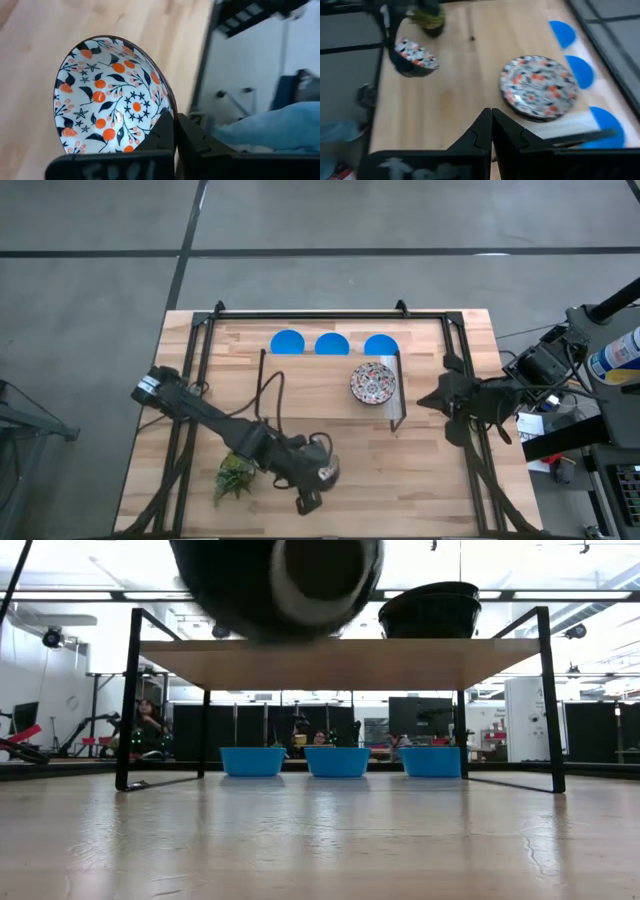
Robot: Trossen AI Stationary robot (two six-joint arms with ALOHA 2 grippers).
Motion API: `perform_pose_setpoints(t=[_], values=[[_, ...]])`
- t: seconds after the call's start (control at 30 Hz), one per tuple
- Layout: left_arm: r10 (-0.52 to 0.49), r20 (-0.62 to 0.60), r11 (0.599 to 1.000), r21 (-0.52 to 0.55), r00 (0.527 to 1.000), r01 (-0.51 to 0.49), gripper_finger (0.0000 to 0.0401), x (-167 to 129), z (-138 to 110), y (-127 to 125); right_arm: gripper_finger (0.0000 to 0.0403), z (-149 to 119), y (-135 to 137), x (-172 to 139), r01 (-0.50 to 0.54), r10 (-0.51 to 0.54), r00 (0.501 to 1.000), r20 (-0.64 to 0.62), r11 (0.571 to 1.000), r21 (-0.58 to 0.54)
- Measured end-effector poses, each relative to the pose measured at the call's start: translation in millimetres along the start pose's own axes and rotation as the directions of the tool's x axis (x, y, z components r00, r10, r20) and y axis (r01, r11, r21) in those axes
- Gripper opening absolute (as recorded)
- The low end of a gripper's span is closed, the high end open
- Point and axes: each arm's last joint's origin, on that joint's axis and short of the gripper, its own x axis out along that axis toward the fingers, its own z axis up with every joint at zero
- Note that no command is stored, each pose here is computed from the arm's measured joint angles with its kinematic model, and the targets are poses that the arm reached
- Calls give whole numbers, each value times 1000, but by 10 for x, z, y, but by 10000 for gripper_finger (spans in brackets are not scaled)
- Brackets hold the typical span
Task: Pick & Place Mini bowls
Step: Stack the black patterned bowl on top of the black patterned bowl on the shelf
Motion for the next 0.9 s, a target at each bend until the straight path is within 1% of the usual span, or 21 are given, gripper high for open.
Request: perform_pose_setpoints(t=[0.1,0.17,0.27,0.33,0.47,0.63,0.7,0.77,0.83,0.9], values=[[-75,18,997,-11,997,75,0,-155,146,-86,8,32,53,-4,-98,98,995,0,995,-33],[-132,27,991,-7,991,132,0,-273,248,-139,8,66,95,-10,-174,175,985,9,983,-54],[-216,47,976,1,975,216,0,-458,407,-209,9,148,151,-28,-248,251,965,80,968,-39],[-272,60,962,15,960,271,0,-583,506,-251,15,209,191,-55,-321,324,937,127,946,-47],[-364,77,931,63,928,360,0,-804,687,-282,46,308,251,-118,-450,451,869,202,891,-52],[-476,97,878,108,874,466,0,-1090,920,-268,105,411,282,-207,-541,531,796,290,839,-50],[-517,128,854,147,846,499,0,-1216,1017,-266,128,455,288,-255,-573,561,761,326,817,-67],[-573,157,816,208,805,540,0,-1353,1114,-270,145,489,282,-300,-598,596,720,355,793,-116],[-643,170,758,278,746,590,0,-1481,1209,-270,157,532,248,-326,-599,596,700,394,790,-132],[-712,175,691,343,680,636,0,-1598,1302,-259,163,563,194,-352,-590,586,691,423,796,-139]])
